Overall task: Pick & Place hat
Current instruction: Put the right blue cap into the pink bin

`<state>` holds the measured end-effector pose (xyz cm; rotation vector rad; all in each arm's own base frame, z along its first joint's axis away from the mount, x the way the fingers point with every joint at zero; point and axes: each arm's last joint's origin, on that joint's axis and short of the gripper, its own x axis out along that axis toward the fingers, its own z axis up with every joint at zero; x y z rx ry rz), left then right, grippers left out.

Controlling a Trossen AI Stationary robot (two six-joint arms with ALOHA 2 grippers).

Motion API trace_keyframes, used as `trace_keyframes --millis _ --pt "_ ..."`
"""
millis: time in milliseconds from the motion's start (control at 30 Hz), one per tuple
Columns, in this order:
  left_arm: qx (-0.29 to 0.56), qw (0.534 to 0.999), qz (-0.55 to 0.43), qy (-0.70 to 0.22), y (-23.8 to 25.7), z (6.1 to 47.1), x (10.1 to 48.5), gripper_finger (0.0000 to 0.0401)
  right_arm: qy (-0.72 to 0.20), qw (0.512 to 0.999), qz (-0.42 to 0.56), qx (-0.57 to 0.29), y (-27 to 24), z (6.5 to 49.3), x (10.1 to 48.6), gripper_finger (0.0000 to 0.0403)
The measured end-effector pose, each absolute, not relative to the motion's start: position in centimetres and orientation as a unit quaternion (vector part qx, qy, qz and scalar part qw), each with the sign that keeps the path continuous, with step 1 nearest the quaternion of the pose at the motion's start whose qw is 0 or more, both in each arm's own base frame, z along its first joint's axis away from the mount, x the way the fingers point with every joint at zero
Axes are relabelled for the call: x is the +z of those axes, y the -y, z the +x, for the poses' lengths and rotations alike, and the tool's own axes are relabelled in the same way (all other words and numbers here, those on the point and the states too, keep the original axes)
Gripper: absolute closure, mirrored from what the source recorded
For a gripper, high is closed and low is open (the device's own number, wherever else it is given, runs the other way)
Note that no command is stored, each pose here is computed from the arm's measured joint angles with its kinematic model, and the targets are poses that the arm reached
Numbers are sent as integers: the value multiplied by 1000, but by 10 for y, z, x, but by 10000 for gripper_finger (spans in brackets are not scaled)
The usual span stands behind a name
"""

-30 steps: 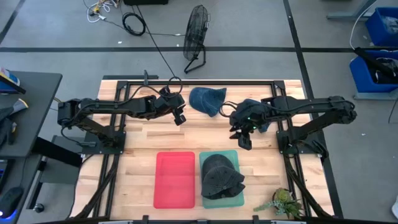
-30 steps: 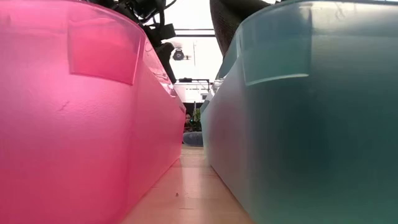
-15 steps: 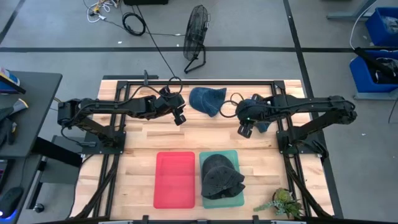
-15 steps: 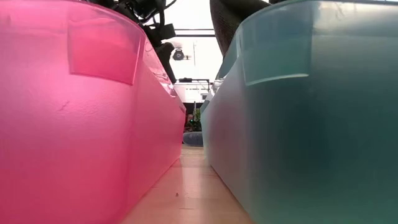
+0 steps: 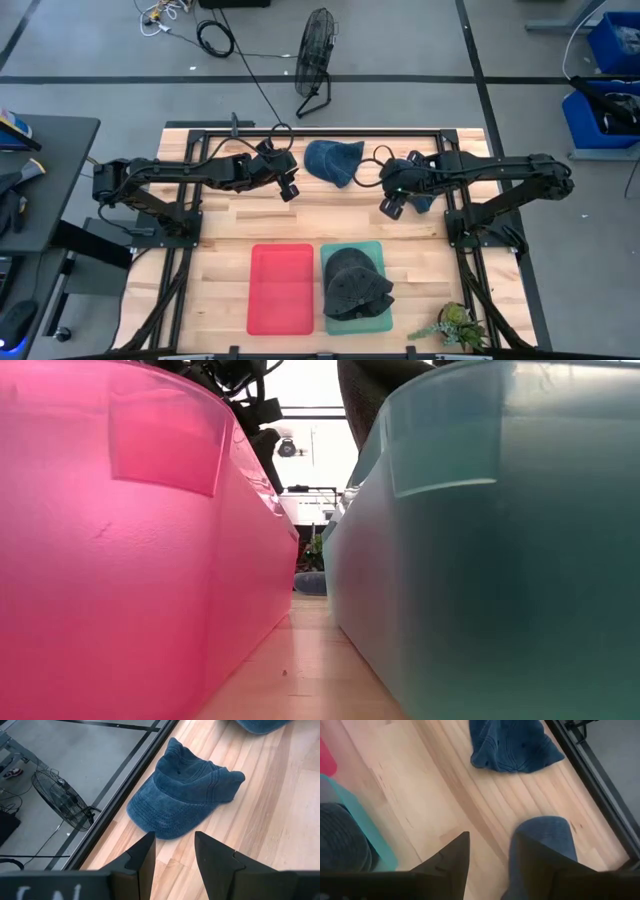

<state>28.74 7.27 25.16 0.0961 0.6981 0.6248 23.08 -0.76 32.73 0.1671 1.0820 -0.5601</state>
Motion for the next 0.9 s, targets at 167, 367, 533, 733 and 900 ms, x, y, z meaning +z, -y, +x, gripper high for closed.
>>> trace_keyframes --millis 167,367,533,733,900 --pt "301 891 46 -336 -73 287 252 261 -500 816 100 -274 7 231 327 243" --pt "301 891 46 -336 -73 287 252 261 -490 818 113 -280 7 232 328 243" --pt "301 891 46 -336 -73 287 252 261 -482 823 117 -278 7 234 329 243" --pt "301 891 46 -336 -73 287 252 261 -510 806 120 -275 7 232 324 243" --pt "301 891 46 -336 -73 287 252 261 -565 775 84 -270 7 226 295 243"
